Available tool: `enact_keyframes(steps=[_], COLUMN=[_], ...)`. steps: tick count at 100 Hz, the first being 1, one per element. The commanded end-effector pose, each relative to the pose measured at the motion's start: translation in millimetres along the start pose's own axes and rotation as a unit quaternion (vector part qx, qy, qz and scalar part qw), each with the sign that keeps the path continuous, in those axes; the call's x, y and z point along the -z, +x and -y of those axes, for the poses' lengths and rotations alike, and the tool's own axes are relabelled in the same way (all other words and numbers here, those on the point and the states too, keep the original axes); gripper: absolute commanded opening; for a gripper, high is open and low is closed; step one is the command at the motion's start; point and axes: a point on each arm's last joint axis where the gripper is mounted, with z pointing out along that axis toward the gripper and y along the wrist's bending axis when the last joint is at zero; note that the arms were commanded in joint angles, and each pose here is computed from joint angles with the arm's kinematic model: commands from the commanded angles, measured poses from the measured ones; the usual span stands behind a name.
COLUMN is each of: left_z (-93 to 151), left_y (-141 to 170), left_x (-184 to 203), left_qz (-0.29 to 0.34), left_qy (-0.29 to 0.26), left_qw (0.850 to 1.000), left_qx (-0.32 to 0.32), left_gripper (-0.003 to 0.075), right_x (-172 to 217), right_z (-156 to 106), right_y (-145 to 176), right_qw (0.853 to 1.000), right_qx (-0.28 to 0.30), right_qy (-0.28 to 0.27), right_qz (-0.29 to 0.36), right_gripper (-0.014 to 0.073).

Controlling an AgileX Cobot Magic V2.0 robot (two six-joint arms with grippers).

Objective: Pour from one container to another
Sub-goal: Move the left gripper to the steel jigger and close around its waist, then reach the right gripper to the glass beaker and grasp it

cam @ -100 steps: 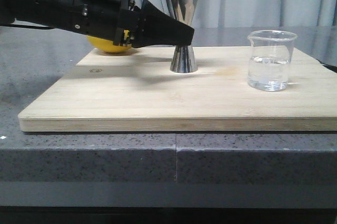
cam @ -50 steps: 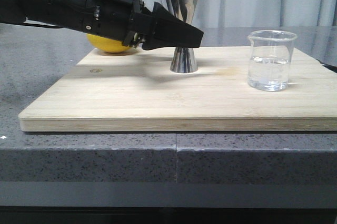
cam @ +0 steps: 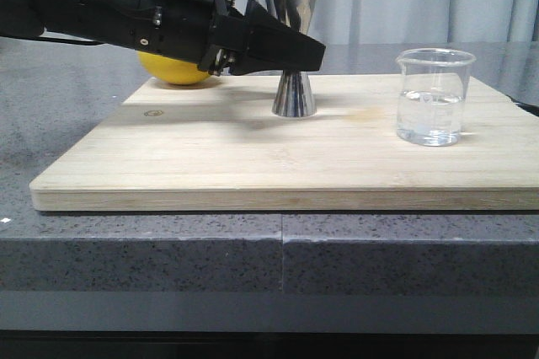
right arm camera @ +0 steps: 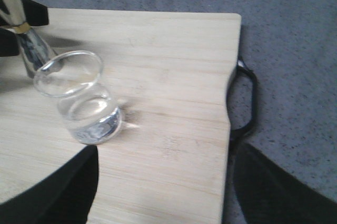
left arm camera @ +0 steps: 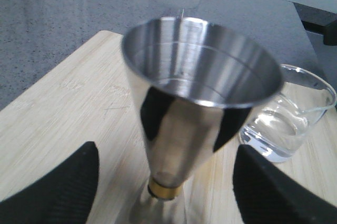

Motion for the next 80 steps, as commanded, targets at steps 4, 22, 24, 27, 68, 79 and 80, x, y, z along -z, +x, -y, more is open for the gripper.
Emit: enact_keyframes(steps=[4, 22, 24, 27, 68, 79, 80], left_z=[8, 8, 8, 8, 8, 8, 8], left_y=[-31, -31, -31, -31, -31, -31, -31], left_x=[5, 5, 5, 5, 5, 5, 5], left_qz=[0.054, 0.054, 0.054, 0.054, 0.054, 0.055, 0.055], left_qy=[0.007, 0.007, 0.007, 0.007, 0.007, 0.009, 0.010], left_qw=[0.998, 0.998, 0.998, 0.998, 0.998, 0.998, 0.998], left_qx=[-0.016, -0.016, -0.016, -0.016, -0.016, -0.016, -0.016], left_gripper=[0.0334, 0.0225, 0.0215, 0.0202, 0.0066, 0.0057, 0.0057], right_x=[-2, -15, -17, -19, -43, -43, -43], right_z=[-6, -9, -10, -11, -23, -23, -24], right_y=[-11, -4, -4, -3, 1, -1, -1], right_qw=[0.998, 0.999, 0.999, 0.999, 0.997, 0.996, 0.996], right_qx=[0.017, 0.022, 0.022, 0.023, 0.042, 0.045, 0.046], right_qy=[-0.021, -0.028, -0.030, -0.032, -0.060, -0.062, -0.062], right_qz=[0.055, 0.024, 0.024, 0.023, 0.030, 0.039, 0.041], right_gripper=[0.0484, 0.0484, 0.0484, 0.0484, 0.0484, 0.0484, 0.0484])
